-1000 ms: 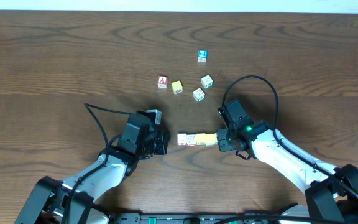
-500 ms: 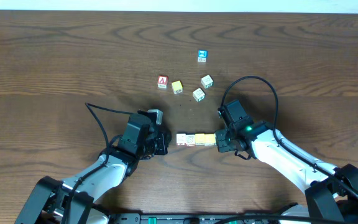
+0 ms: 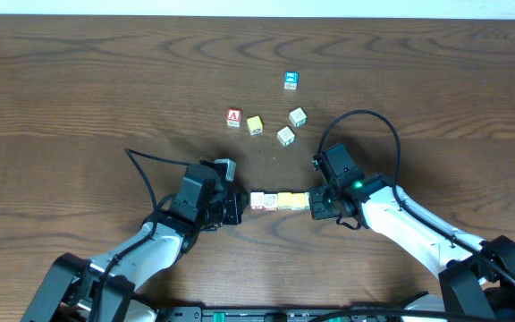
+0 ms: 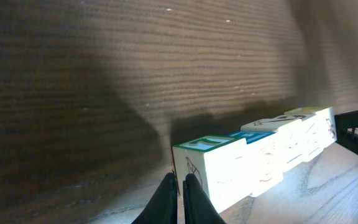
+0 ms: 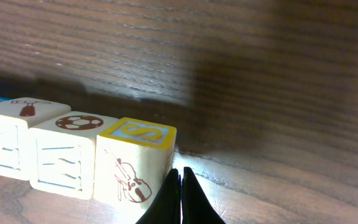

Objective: Lift 5 blocks

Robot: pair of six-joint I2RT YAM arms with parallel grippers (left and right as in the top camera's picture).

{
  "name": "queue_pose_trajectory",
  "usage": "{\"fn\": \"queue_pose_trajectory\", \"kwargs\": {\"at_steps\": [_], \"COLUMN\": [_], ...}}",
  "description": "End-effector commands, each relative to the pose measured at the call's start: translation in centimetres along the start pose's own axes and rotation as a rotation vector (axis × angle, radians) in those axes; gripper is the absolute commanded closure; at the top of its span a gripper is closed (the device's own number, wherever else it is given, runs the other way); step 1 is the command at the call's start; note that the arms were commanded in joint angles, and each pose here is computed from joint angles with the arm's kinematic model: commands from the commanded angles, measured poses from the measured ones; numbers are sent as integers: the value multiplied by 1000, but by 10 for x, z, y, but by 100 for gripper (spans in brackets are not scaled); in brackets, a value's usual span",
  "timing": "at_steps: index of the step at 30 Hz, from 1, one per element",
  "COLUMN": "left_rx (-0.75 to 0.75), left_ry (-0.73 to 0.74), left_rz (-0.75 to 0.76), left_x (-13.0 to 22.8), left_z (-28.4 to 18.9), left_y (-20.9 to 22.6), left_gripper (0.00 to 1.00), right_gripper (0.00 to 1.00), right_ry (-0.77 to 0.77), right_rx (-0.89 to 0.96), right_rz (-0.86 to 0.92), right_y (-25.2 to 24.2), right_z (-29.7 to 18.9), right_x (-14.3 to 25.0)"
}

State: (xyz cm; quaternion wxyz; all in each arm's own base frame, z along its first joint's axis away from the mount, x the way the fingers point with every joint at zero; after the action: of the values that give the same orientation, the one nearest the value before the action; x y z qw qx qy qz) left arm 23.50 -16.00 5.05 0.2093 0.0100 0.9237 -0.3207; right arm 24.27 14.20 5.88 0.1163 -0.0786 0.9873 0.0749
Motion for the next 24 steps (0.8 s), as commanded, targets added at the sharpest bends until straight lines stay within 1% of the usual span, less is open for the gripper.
{"fn": "queue_pose_trajectory", "kwargs": {"at_steps": [1,12,14,16,20,24], "left_rx": [6,-17,20,0,-40,-5], "left_ry": [26,79,126,148,172,187], "left_rz": [-4,-3,27,29,-15,-39], "left_x": [0,5,3,-1,-9,-13], "left_z": [4,15,13,11,3,-3], "left_y": [-1,6,0,3,14,17], "left_gripper": [93,93,93,93,93,93], "right_gripper": [99,99,99,99,99,99], "right_ry": [-12,-8,-7,-6,-5,11], "right_rx": [14,4,5,5,-4,-48], "right_rz": [81,124,124,124,124,125], "right_y": [-3,-3,-3,-3,-2,3], "right_z": [-1,-1,-1,-1,-1,-1], "right_x": [-5,-5,-5,-5,-5,-3]}}
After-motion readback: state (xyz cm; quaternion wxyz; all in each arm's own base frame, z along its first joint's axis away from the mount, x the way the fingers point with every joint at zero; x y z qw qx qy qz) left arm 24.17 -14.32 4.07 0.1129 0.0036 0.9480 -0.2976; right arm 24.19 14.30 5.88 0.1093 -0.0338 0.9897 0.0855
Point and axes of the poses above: each gripper's point midway between its finger pads, its own z axis out along the fingers, its own y axis along the line the jaws close on, x = y × z, the point moved 5 cm from there along -z, back along the fingers, and after that the axes turned 1 degree about -z, right-handed, at the moved point
